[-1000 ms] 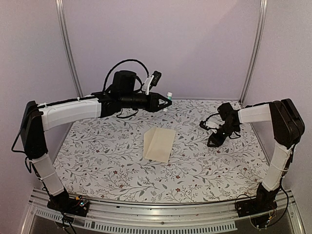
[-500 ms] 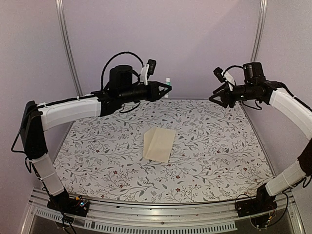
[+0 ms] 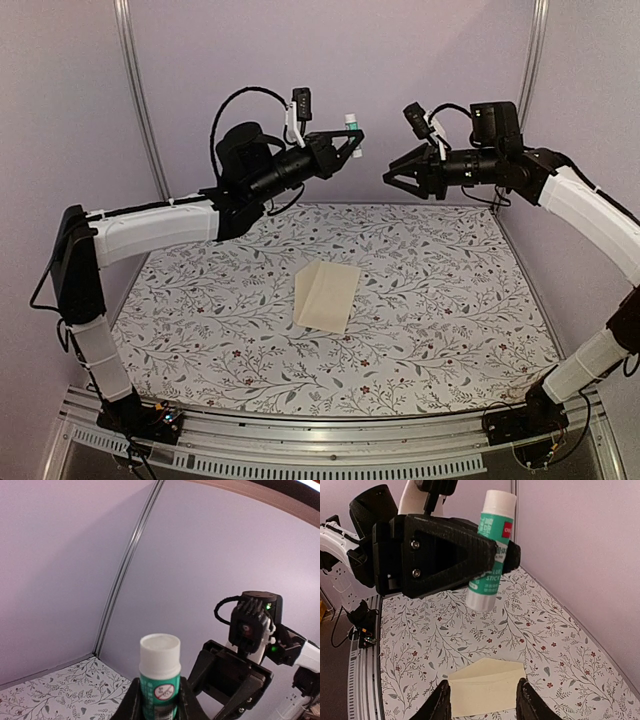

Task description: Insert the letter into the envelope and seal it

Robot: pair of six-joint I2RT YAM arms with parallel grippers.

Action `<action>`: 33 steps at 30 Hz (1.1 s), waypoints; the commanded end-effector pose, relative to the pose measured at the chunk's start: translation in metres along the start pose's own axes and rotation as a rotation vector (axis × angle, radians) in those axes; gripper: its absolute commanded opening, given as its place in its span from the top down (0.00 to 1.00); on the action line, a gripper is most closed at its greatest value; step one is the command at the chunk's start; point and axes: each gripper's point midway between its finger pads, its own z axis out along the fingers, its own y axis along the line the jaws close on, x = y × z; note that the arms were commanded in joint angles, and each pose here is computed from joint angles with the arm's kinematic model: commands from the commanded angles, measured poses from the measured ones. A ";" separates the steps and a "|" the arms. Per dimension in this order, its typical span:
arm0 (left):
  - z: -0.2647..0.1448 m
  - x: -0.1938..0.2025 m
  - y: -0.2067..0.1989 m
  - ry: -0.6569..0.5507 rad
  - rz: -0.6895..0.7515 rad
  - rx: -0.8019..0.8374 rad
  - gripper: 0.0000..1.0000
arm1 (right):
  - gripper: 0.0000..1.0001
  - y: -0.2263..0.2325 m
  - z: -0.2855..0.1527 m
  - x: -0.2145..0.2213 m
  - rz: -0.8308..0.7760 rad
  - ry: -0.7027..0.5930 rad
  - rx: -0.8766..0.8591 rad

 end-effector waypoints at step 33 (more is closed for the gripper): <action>0.012 0.017 -0.040 0.082 -0.020 0.205 0.70 | 1.00 0.030 0.027 -0.022 0.032 -0.069 -0.163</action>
